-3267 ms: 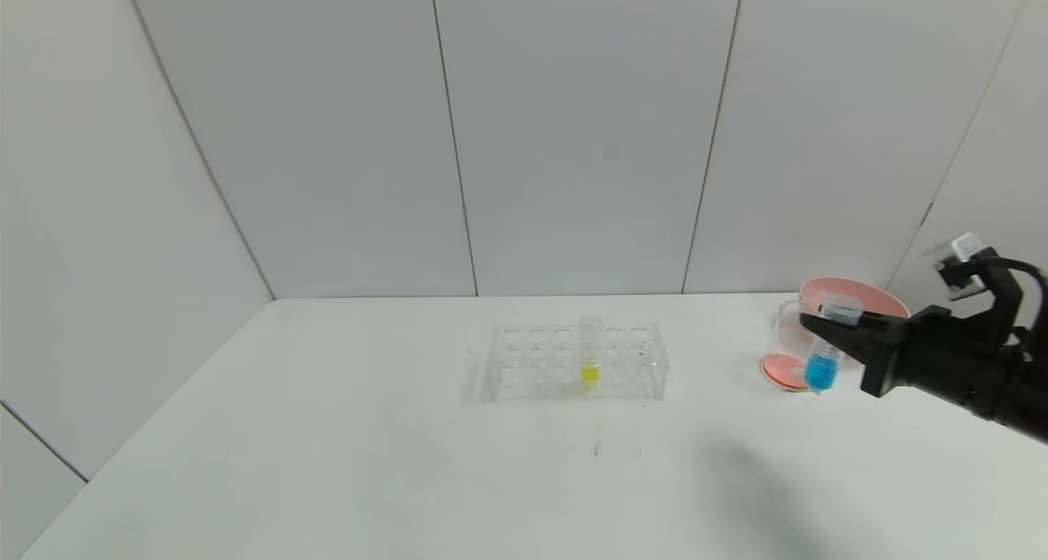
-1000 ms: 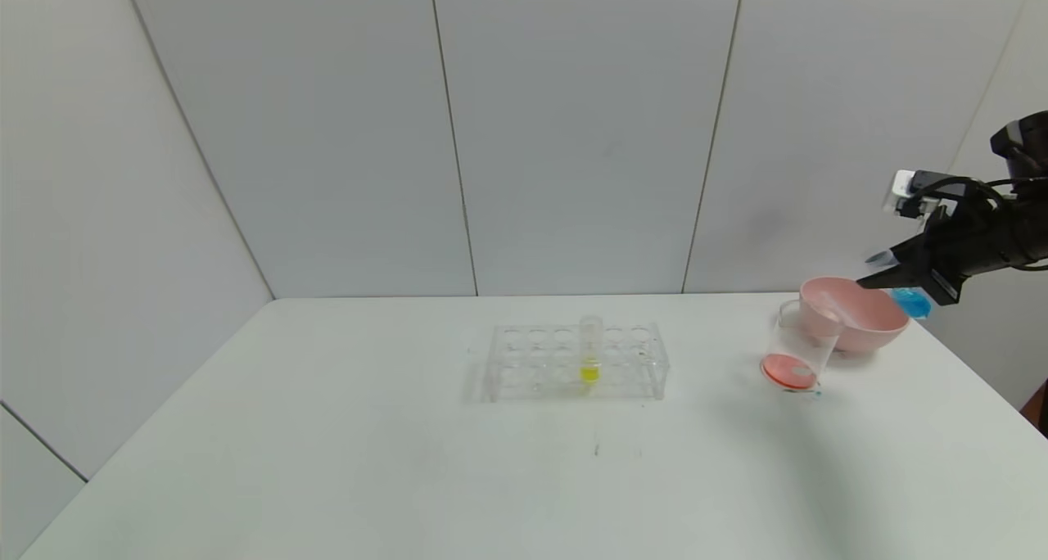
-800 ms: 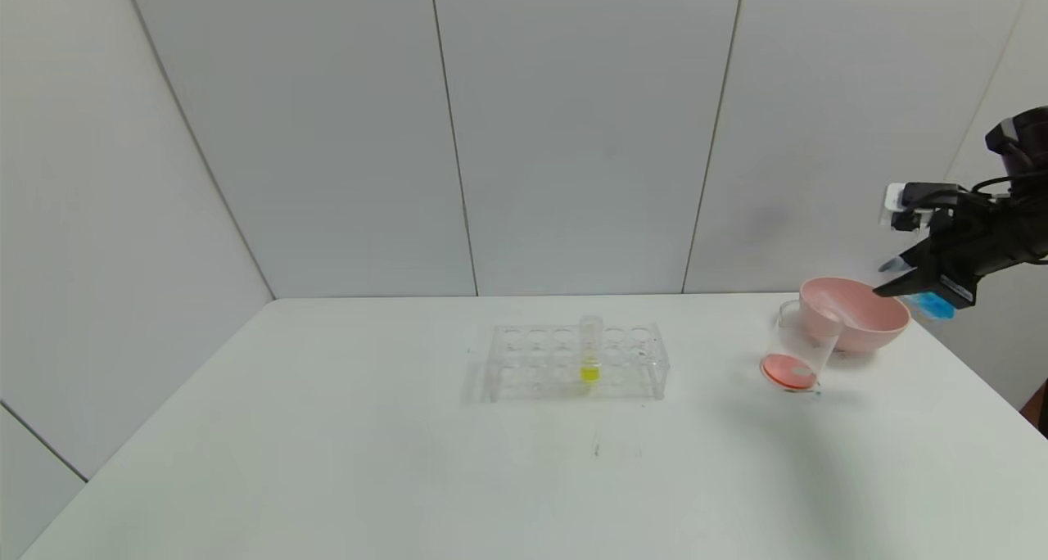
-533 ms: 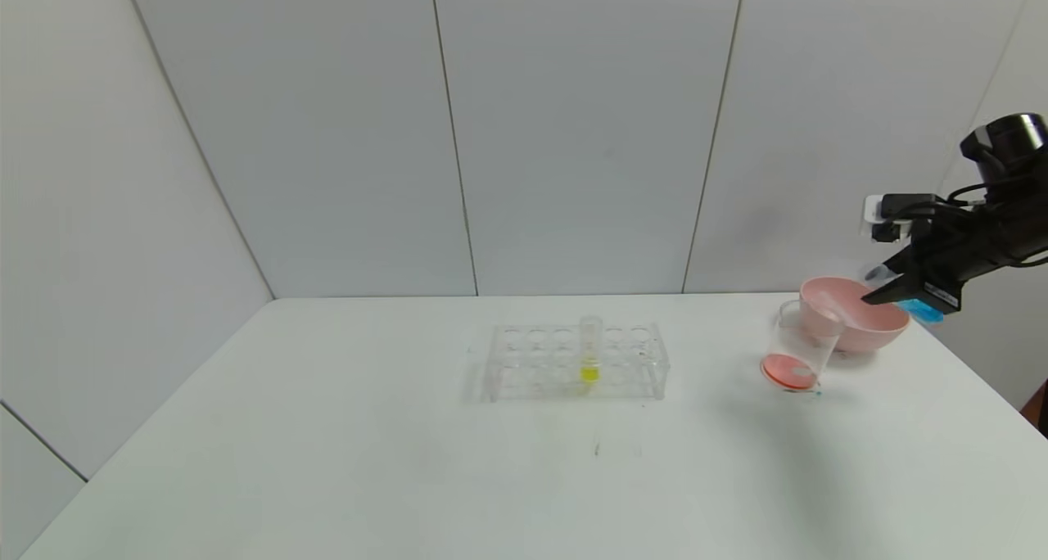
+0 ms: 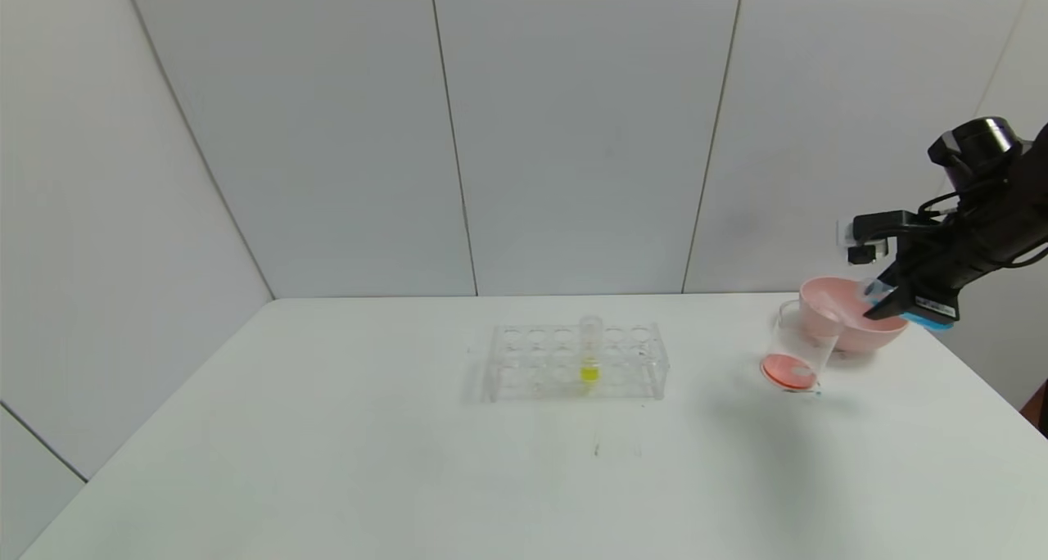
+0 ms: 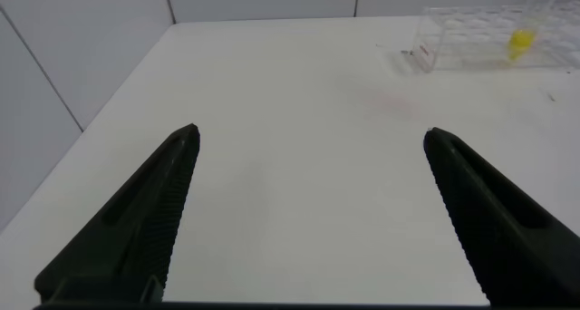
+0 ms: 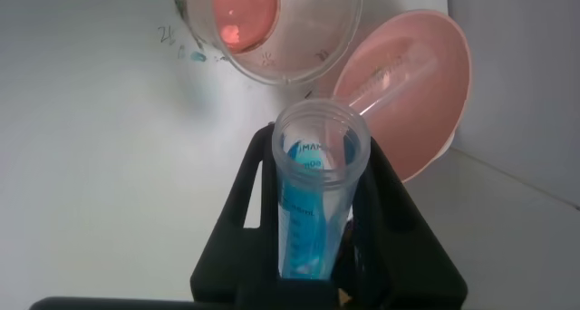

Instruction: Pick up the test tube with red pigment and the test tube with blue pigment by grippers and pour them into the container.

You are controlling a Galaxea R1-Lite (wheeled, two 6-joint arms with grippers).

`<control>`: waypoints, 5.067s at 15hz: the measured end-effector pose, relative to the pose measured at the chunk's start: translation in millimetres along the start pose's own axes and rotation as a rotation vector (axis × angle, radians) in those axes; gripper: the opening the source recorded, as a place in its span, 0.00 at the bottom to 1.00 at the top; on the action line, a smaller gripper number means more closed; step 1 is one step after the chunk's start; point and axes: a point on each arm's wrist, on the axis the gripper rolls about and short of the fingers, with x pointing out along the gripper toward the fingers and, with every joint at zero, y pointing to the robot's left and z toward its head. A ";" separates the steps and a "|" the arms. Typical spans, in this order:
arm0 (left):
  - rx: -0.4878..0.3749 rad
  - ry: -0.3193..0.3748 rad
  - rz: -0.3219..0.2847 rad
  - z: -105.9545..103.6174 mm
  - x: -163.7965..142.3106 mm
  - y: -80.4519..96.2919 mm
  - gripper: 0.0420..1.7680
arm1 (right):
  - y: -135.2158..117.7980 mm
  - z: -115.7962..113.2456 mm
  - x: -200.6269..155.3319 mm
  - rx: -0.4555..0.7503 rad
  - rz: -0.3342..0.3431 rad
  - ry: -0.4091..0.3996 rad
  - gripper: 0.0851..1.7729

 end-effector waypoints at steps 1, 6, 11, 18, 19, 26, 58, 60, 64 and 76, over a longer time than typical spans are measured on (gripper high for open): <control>0.000 0.000 0.000 0.0 0.0 0.0 1.00 | 1.8 2.9 -1.5 -0.008 0.004 0.003 0.26; 0.000 0.000 0.000 0.0 0.0 0.0 1.00 | 4.6 6.3 -4.8 -0.091 -0.014 0.092 0.26; 0.000 0.000 0.000 0.0 0.0 0.0 1.00 | 5.7 12.3 -4.7 -0.128 -0.039 0.145 0.26; 0.000 0.000 0.000 0.0 0.0 0.0 1.00 | 9.6 24.1 -2.9 -0.200 -0.069 0.245 0.26; 0.000 -0.001 0.000 0.1 0.0 0.0 1.00 | 10.3 26.6 -2.5 -0.207 -0.073 0.253 0.26; 0.000 0.000 0.000 0.0 0.0 0.0 1.00 | 17.0 42.0 3.7 -0.262 -0.080 0.307 0.26; 0.000 0.000 0.000 0.0 0.0 0.0 1.00 | -23.2 60.1 -51.4 0.423 -0.206 -0.601 0.26; 0.000 -0.001 0.000 0.1 0.0 0.0 1.00 | -31.4 71.0 -58.9 0.589 -0.223 -0.755 0.26; 0.000 0.000 0.000 0.0 0.0 0.0 1.00 | -26.9 71.7 -55.1 0.799 -0.249 -0.835 0.26; 0.000 0.000 0.000 0.0 0.0 0.0 1.00 | 43.0 14.7 -42.9 0.928 -0.427 -0.849 0.26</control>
